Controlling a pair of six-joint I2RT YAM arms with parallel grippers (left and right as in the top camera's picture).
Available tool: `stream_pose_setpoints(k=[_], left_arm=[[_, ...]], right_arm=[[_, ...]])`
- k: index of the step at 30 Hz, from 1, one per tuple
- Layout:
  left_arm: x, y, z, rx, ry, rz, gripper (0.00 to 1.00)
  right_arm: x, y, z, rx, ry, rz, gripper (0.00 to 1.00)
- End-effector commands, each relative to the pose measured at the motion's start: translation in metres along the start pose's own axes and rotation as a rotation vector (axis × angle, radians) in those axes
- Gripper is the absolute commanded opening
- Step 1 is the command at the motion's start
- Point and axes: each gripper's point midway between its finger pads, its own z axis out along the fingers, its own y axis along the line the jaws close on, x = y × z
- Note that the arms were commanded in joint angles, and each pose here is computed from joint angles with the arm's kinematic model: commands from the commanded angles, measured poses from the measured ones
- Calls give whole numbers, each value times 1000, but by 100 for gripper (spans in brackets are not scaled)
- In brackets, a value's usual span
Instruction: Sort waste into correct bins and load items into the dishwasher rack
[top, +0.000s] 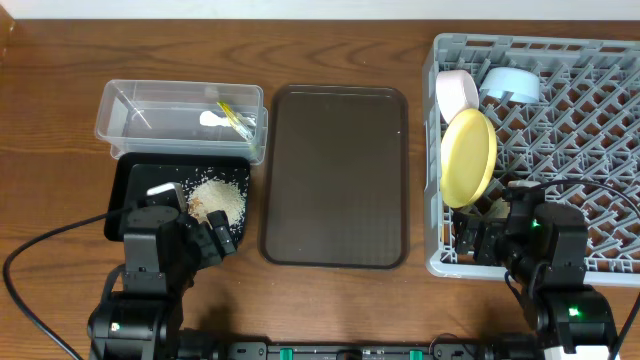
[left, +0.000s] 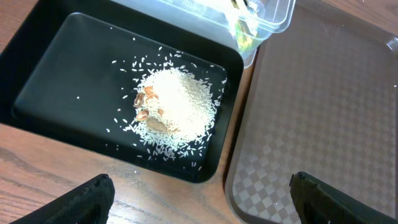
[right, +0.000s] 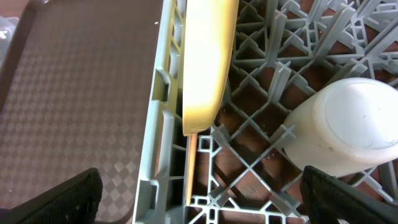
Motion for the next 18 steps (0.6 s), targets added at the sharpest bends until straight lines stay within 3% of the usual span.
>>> stream_pose_setpoints(k=[1, 18], left_arm=[[2, 2, 2, -6, 9, -13, 94], [2, 2, 2, -6, 9, -13, 95]], right_arm=[[2, 0, 1, 0, 6, 4, 99], [21, -3, -1, 13, 78, 13, 99]])
